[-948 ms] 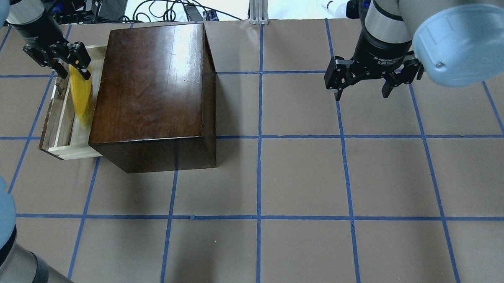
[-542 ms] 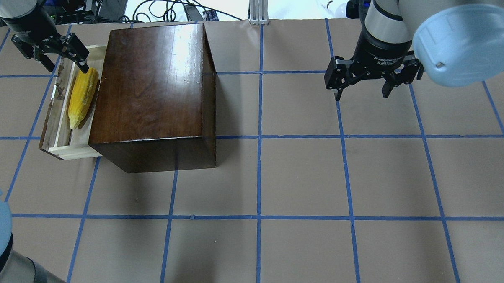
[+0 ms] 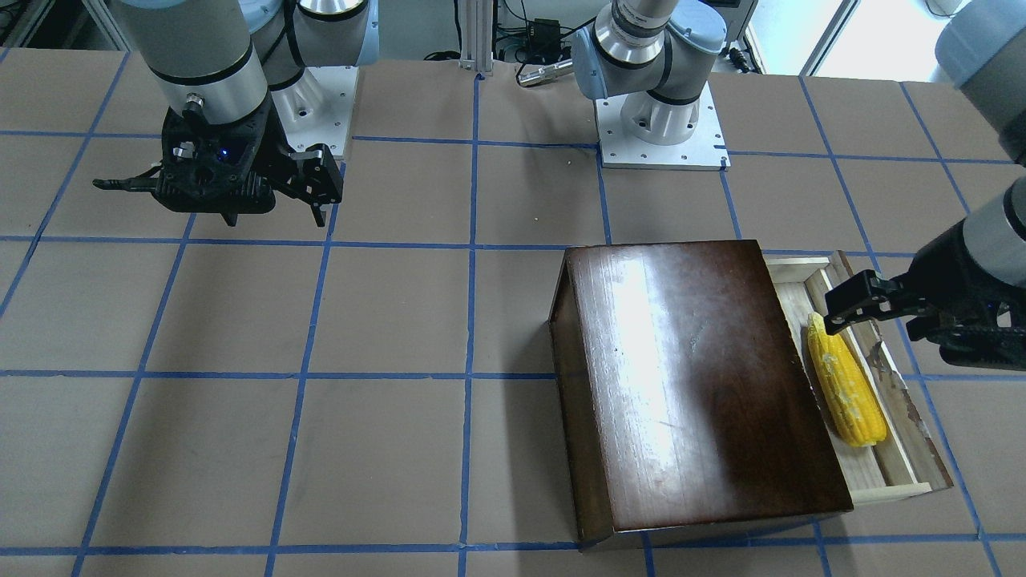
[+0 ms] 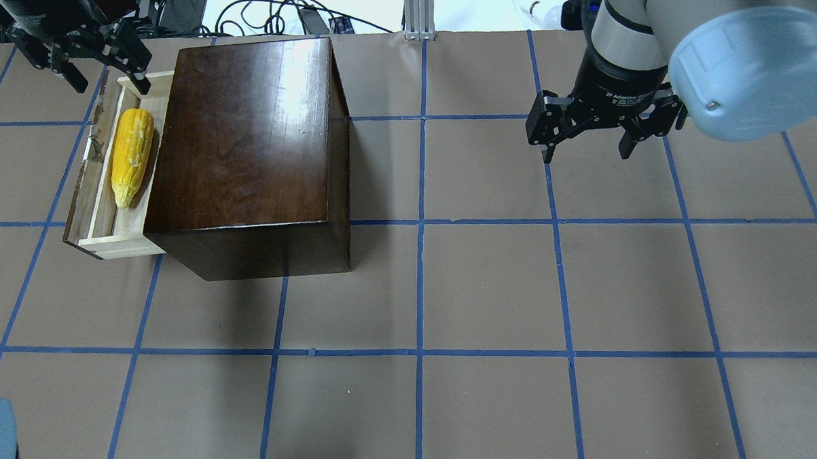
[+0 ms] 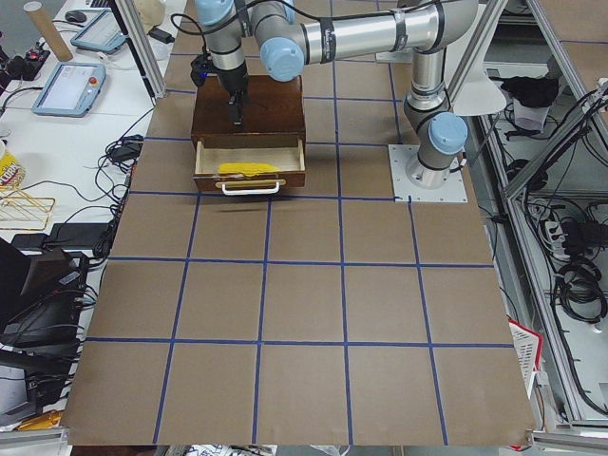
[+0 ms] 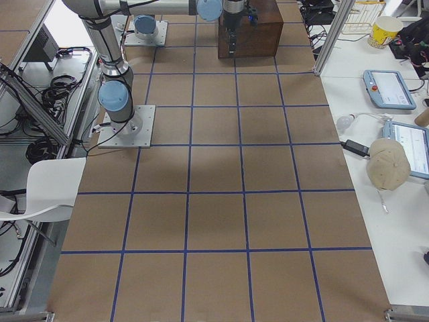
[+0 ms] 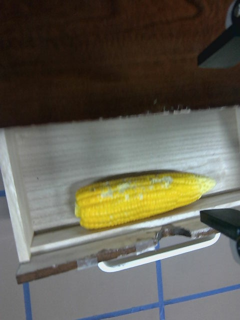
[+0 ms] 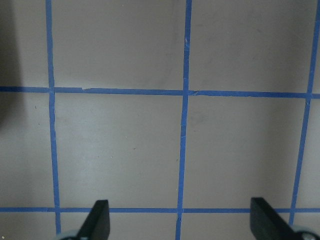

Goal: Open drawer and put corn inside

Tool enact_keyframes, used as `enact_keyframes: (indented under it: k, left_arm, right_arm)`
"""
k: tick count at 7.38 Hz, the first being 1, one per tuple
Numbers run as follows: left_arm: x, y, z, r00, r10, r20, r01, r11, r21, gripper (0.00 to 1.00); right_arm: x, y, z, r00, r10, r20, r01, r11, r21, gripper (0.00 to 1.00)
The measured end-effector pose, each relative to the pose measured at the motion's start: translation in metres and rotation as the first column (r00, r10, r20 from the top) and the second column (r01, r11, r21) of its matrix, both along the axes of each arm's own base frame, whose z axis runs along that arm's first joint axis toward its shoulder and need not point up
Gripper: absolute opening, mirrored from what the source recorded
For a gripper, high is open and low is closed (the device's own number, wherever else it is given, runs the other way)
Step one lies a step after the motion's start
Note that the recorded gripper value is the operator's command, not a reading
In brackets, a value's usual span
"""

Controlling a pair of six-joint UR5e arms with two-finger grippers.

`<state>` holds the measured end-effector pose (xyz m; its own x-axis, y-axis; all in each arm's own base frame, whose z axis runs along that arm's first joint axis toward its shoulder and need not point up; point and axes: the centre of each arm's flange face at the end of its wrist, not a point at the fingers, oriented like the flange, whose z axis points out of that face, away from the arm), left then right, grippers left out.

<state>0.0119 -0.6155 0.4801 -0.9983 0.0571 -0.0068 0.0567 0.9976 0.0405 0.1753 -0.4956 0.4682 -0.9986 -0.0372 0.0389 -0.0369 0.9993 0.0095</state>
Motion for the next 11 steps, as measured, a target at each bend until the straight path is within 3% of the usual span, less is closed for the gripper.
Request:
enact_keyframes:
  k: [2,5,8,11]
  left_arm:
    - [-0.075,0.021,0.027,1.000,-0.009,0.011,0.009,0.999,-0.034,1.00]
    - [-0.162,0.077,0.045,1.000,-0.014,0.011,0.015,0.998,-0.054,1.00]
    - [-0.168,0.116,0.034,1.000,0.025,0.006,-0.025,0.998,-0.060,1.00]
    - [-0.160,0.114,0.033,0.998,0.067,0.003,-0.066,0.989,-0.129,1.00]
  right_arm:
    - [0.000,0.000,0.000,1.000,0.000,0.000,0.000,1.000,0.000,1.00]
    - [0.000,0.000,0.000,1.000,0.000,0.000,0.000,1.000,0.000,1.00]
    - [0.000,0.000,0.000,1.000,0.000,0.000,0.000,1.000,0.000,1.00]
    - [0.000,0.000,0.000,1.000,0.000,0.000,0.000,1.000,0.000,1.00]
